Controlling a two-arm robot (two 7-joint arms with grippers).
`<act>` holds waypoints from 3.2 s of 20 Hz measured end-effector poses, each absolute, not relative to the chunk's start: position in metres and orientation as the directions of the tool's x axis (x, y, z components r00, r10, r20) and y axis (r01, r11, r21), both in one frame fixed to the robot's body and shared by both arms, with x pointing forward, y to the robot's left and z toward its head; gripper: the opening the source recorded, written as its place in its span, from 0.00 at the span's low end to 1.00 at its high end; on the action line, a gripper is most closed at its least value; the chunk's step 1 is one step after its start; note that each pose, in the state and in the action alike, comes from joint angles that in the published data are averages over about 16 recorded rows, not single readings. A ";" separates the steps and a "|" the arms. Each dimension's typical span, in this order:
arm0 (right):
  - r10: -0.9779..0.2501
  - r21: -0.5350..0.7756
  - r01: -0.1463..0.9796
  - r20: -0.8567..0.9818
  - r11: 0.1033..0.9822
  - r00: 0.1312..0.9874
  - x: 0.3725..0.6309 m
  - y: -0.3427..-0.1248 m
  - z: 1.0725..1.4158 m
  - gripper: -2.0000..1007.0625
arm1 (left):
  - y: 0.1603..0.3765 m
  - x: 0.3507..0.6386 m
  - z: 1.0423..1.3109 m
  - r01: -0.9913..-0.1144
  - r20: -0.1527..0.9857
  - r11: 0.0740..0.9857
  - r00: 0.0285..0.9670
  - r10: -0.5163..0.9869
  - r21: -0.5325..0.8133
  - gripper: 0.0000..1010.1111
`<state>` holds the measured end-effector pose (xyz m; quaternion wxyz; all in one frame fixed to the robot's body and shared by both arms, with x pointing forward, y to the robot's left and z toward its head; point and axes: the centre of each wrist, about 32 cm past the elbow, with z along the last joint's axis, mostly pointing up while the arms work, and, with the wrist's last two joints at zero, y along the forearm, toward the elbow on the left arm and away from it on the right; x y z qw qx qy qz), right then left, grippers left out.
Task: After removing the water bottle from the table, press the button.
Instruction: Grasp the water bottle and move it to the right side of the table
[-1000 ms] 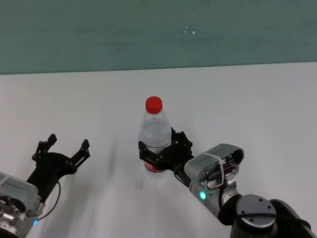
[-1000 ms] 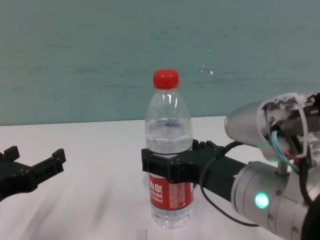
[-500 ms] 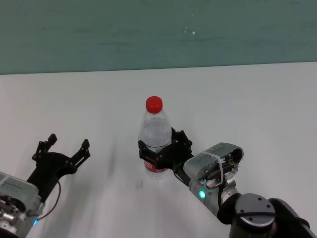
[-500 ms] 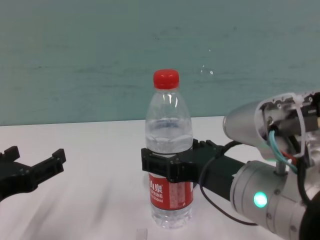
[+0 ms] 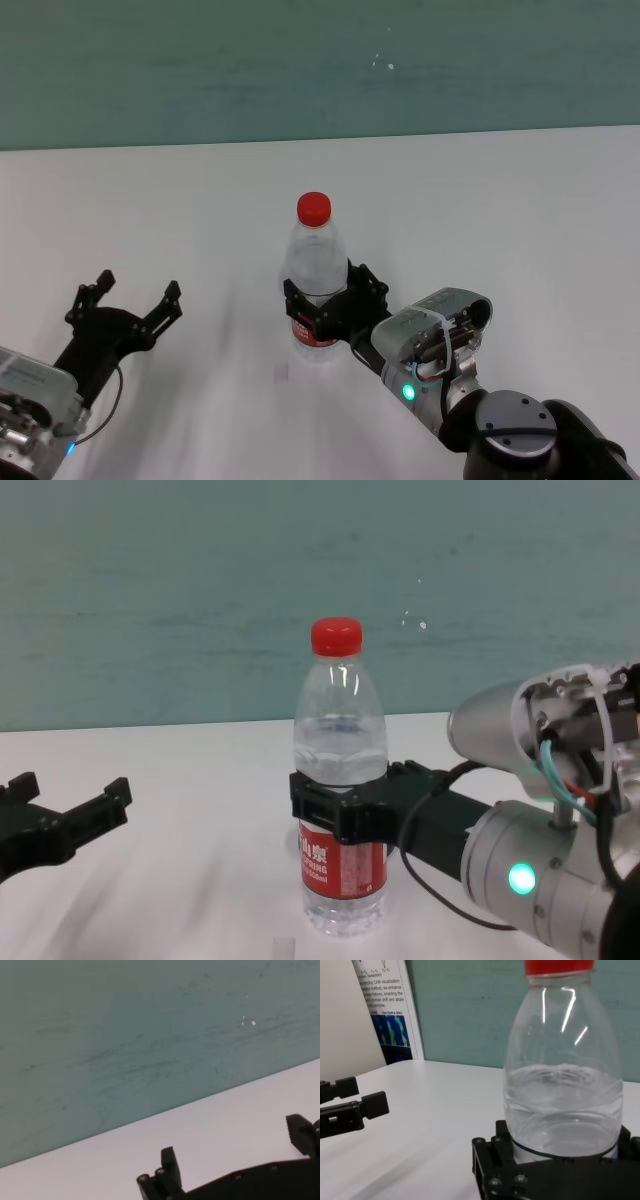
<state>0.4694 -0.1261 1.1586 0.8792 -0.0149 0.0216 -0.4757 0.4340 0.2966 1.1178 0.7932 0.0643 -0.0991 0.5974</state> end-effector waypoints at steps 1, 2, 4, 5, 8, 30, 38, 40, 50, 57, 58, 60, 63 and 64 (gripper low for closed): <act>-0.837 -0.047 0.836 -0.024 0.547 0.547 0.469 -0.126 1.159 0.84 | 0.297 0.434 1.118 -0.960 0.234 0.278 0.267 0.935 -0.016 0.99; -0.837 -0.047 0.836 -0.024 0.547 0.547 0.469 -0.126 1.159 0.82 | 0.297 0.434 1.118 -0.960 0.234 0.278 0.267 0.935 -0.016 0.99; -0.837 -0.047 0.836 -0.024 0.547 0.547 0.469 -0.126 1.159 0.79 | 0.297 0.434 1.118 -0.960 0.234 0.278 0.267 0.935 -0.016 0.99; -0.837 -0.047 0.836 -0.024 0.547 0.547 0.469 -0.126 1.159 0.78 | 0.297 0.434 1.118 -0.960 0.234 0.278 0.267 0.935 -0.016 0.99; -0.837 -0.047 0.836 -0.025 0.547 0.547 0.469 -0.126 1.159 0.76 | 0.297 0.434 1.118 -0.960 0.234 0.278 0.267 0.935 -0.016 0.99; -0.871 0.051 0.869 0.007 0.492 0.492 0.461 -0.153 1.177 0.72 | 0.297 0.434 1.118 -0.960 0.234 0.278 0.267 0.935 -0.016 0.99; -0.924 0.082 0.920 0.019 0.382 0.382 0.447 -0.185 1.181 0.72 | 0.297 0.434 1.118 -0.960 0.234 0.278 0.267 0.935 -0.016 0.99; -0.935 0.085 0.932 0.021 0.354 0.353 0.443 -0.192 1.181 0.72 | 0.297 0.434 1.118 -0.960 0.234 0.278 0.267 0.935 -0.016 0.99; -0.972 0.078 0.968 0.017 0.237 0.236 0.431 -0.221 1.172 0.72 | 0.297 0.434 1.118 -0.960 0.234 0.278 0.267 0.935 -0.016 0.99; -0.980 0.063 0.978 0.008 0.197 0.197 0.428 -0.230 1.165 0.72 | 0.297 0.434 1.118 -0.960 0.234 0.278 0.267 0.935 -0.016 0.99; -0.981 0.061 0.979 0.006 0.194 0.194 0.428 -0.230 1.164 0.72 | 0.297 0.434 1.118 -0.960 0.234 0.278 0.267 0.935 -0.016 0.99; -0.982 0.055 0.980 0.003 0.190 0.190 0.428 -0.231 1.162 0.72 | 0.297 0.434 1.118 -0.960 0.234 0.278 0.267 0.935 -0.016 0.99; -0.982 0.049 0.981 -0.001 0.187 0.187 0.428 -0.230 1.159 0.72 | 0.297 0.434 1.118 -0.960 0.234 0.278 0.267 0.935 -0.016 0.99; -0.982 0.047 0.981 -0.003 0.186 0.187 0.428 -0.230 1.158 0.72 | 0.297 0.434 1.118 -0.960 0.234 0.278 0.267 0.935 -0.016 0.99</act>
